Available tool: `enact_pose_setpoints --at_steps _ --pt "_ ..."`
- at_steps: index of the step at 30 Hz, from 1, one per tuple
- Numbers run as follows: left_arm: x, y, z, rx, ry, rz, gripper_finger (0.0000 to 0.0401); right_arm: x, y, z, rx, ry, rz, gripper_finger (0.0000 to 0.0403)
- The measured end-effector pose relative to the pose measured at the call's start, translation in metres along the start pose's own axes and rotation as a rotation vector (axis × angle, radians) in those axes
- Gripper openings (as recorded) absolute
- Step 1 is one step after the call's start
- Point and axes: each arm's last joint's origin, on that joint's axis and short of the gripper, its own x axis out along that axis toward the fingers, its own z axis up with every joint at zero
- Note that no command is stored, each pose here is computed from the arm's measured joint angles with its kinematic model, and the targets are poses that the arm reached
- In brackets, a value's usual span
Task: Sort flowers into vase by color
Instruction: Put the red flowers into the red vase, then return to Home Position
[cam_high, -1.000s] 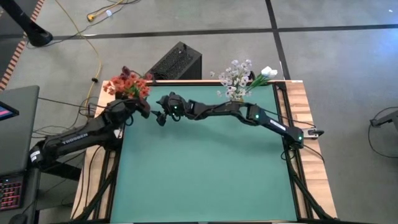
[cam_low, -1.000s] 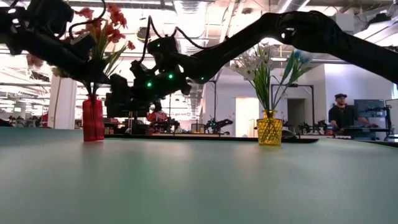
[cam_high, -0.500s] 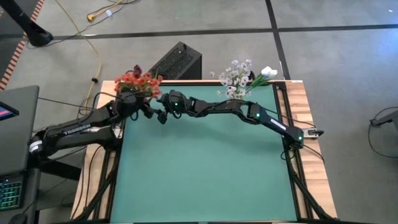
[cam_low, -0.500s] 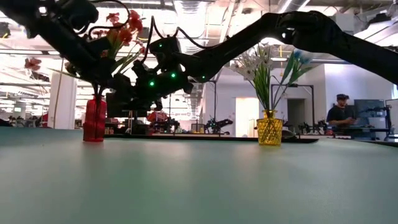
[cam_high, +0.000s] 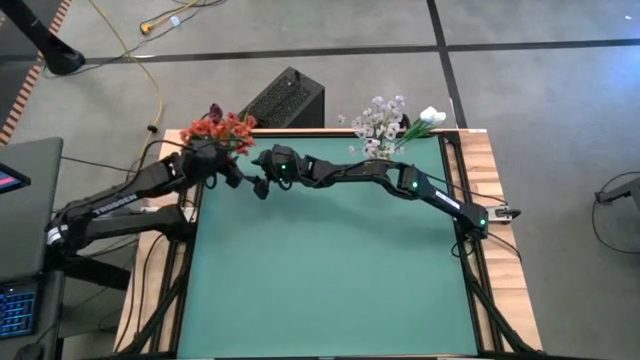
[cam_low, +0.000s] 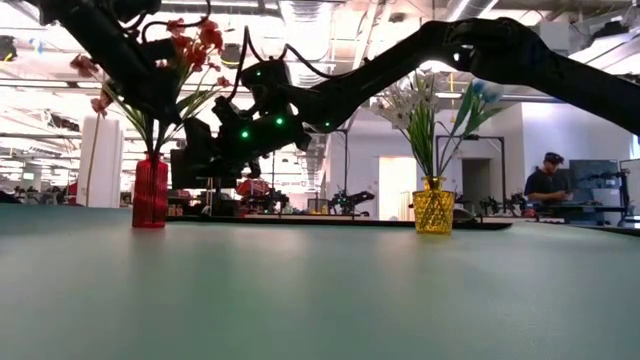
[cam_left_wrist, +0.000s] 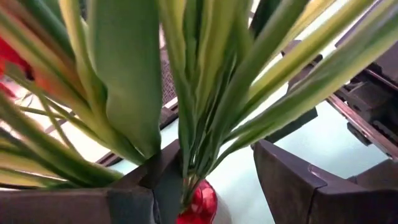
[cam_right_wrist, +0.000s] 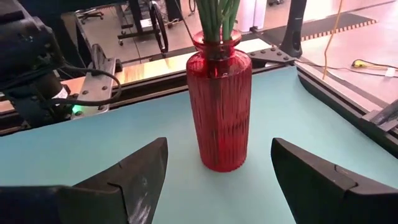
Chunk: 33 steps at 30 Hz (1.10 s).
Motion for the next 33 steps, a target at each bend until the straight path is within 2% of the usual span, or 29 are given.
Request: enact_pose_setpoints --at_steps 9,21,26,33 --pt "-0.021 0.008 0.017 0.034 0.035 -0.014 0.0181 0.0 0.0 0.0 0.0 0.001 0.005 0.0311" --pt "-0.046 0.018 0.037 0.15 0.154 -0.018 0.0181 0.0 0.0 -0.001 0.008 0.002 0.005 0.0311" --pt "-0.053 0.02 0.054 0.192 0.154 -0.017 0.0181 0.0 0.001 -0.002 0.008 0.016 0.004 0.0311" --pt "-0.081 0.031 0.074 0.189 0.237 -0.011 0.0181 -0.004 0.001 0.002 0.004 0.065 -0.002 0.0311"
